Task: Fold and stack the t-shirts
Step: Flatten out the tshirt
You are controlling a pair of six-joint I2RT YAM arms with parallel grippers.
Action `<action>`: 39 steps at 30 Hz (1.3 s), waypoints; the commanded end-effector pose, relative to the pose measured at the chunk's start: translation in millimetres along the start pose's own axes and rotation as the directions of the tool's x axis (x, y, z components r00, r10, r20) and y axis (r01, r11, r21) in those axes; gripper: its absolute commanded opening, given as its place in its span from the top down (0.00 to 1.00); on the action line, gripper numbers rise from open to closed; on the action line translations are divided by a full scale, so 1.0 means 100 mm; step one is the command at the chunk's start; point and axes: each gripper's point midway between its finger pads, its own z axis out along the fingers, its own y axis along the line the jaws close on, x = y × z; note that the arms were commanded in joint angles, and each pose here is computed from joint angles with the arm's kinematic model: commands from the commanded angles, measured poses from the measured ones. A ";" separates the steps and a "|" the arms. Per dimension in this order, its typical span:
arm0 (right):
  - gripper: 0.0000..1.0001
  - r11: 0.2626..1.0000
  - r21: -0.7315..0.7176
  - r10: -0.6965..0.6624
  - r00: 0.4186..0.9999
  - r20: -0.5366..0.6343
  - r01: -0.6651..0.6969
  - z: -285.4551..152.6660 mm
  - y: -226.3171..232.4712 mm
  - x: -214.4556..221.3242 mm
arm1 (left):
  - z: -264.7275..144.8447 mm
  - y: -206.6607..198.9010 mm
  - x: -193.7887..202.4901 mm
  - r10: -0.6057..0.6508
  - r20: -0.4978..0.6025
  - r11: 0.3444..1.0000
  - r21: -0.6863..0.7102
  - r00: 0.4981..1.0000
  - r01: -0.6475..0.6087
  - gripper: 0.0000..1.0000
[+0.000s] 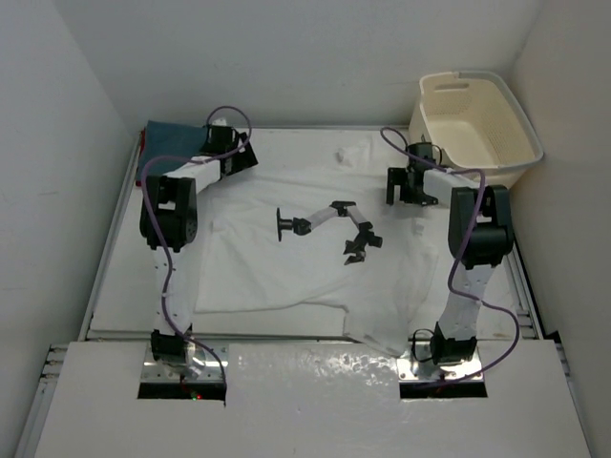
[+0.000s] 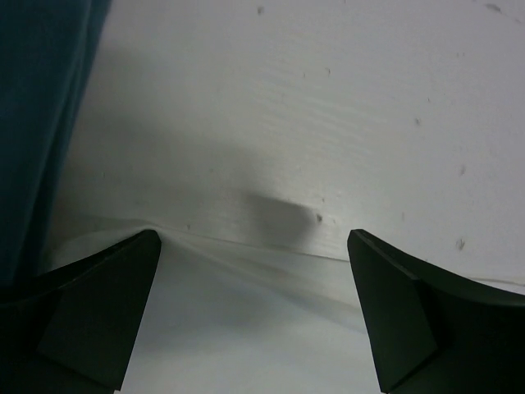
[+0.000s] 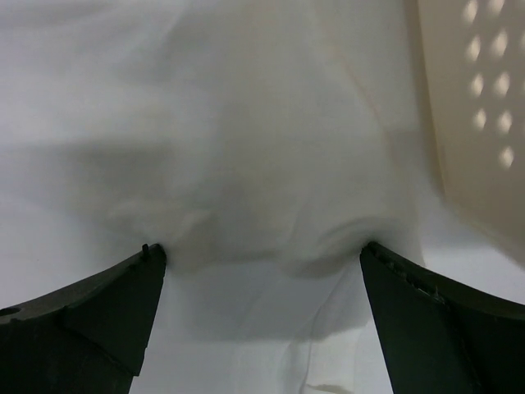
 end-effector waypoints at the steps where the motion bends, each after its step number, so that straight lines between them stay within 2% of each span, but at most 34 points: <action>1: 0.01 0.998 0.062 -0.004 0.995 -0.100 0.010 0.19 -0.19 0.12 | 0.32 0.25 0.33 0.016 -0.120 0.998 -0.053 0.993 -0.022 0.00; 2: 0.01 0.998 0.059 -0.011 0.995 -0.096 0.017 0.21 -0.19 0.09 | 0.36 0.23 0.33 0.023 -0.128 0.999 -0.044 0.991 -0.029 0.00; 3: 0.01 0.998 0.055 -0.018 0.997 -0.076 0.022 0.22 -0.18 -0.03 | 0.39 0.14 0.17 0.025 -0.102 0.999 -0.022 0.995 -0.027 0.00; 5: 0.01 0.998 0.051 -0.029 0.997 -0.076 0.033 0.28 -0.17 -0.06 | 0.51 0.17 0.24 0.015 -0.136 0.999 -0.035 0.991 -0.020 0.00; 6: 0.01 0.998 0.046 -0.038 0.998 -0.057 0.040 0.28 -0.16 -0.16 | 0.52 0.05 -0.01 0.013 -0.093 1.000 -0.013 0.996 -0.014 0.00; 7: 0.01 0.998 0.040 -0.052 0.997 -0.062 0.054 0.31 -0.16 -0.17 | 0.61 0.08 0.13 0.013 -0.131 1.000 -0.026 0.991 -0.016 0.00; 8: 0.01 0.998 0.019 -0.060 0.997 -0.055 0.062 0.30 -0.12 -0.21 | 0.64 0.05 0.08 0.007 -0.126 1.000 -0.017 0.992 -0.009 0.00; 11: 0.01 0.993 -0.040 -0.108 0.994 -0.006 0.108 0.20 -0.02 -0.39 | 0.61 -0.16 -0.10 -0.006 -0.096 0.998 0.062 0.995 0.012 0.00; 14: 0.01 0.980 -0.079 -0.178 0.983 0.047 0.181 -0.03 0.12 -0.56 | 0.43 -0.34 -0.22 0.010 -0.073 0.990 0.138 0.997 0.000 0.00; 20: 0.01 0.948 -0.077 -0.294 0.942 0.161 0.309 -0.62 0.42 -0.87 | -0.27 -0.81 -0.96 0.084 0.107 0.973 0.204 0.991 -0.105 0.00; 24: 0.01 0.945 -0.051 -0.306 0.929 0.210 0.322 -0.99 0.55 -0.85 | -0.78 -0.99 -1.37 0.083 0.205 0.963 0.236 0.975 -0.132 0.00; 27: 0.01 0.965 -0.099 -0.218 0.955 0.203 0.242 -1.20 0.64 -0.60 | -1.11 -1.01 -1.44 0.094 0.227 0.963 0.228 0.969 -0.146 0.00; 28: 0.01 0.966 -0.123 -0.206 0.966 0.156 0.226 -1.17 0.67 -0.34 | -1.25 -0.98 -1.39 0.096 0.217 0.964 0.222 0.971 -0.145 0.00; 30: 0.01 0.964 -0.168 -0.173 0.968 0.183 0.204 -1.34 0.74 -0.19 | -1.39 -0.91 -1.22 0.086 0.179 0.968 0.216 0.980 -0.125 0.00; 31: 0.01 0.960 -0.182 -0.189 0.973 0.131 0.211 -1.29 0.76 0.14 | -1.29 -0.74 -0.80 0.074 0.087 0.977 0.192 0.994 -0.089 0.00; 32: 0.01 0.959 -0.205 -0.167 0.976 0.139 0.193 -1.41 0.79 0.23 | -1.56 -0.78 -0.87 0.044 0.130 0.971 0.228 0.991 -0.073 0.00; 33: 0.01 0.949 -0.253 -0.162 0.979 0.123 0.188 -1.45 0.86 0.36 | -1.62 -0.73 -0.73 0.012 0.105 0.971 0.236 0.994 -0.036 0.00; 34: 0.01 0.940 -0.284 -0.175 0.982 0.074 0.189 -1.42 0.90 0.66 | -1.73 -0.62 -0.46 -0.008 0.083 0.970 0.242 0.996 -0.013 0.00; 35: 0.01 0.920 -0.337 -0.195 0.979 0.053 0.202 -1.46 0.98 0.90 | -1.68 -0.43 -0.03 -0.053 0.006 0.979 0.197 0.999 0.051 0.00; 36: 0.01 0.915 -0.344 -0.202 0.977 0.062 0.211 -1.51 1.01 0.90 | -1.73 -0.39 0.08 -0.077 -0.001 0.977 0.199 0.997 0.075 0.00; 38: 0.01 0.910 -0.357 -0.238 0.971 -0.035 0.210 -1.48 0.97 1.29 | -1.90 -0.42 0.25 -0.114 -0.015 0.957 0.266 0.993 0.114 0.00; 39: 0.01 0.912 -0.357 -0.239 0.969 -0.060 0.203 -1.49 0.95 1.39 | -1.87 -0.28 0.61 -0.125 -0.087 0.960 0.242 0.988 0.143 0.00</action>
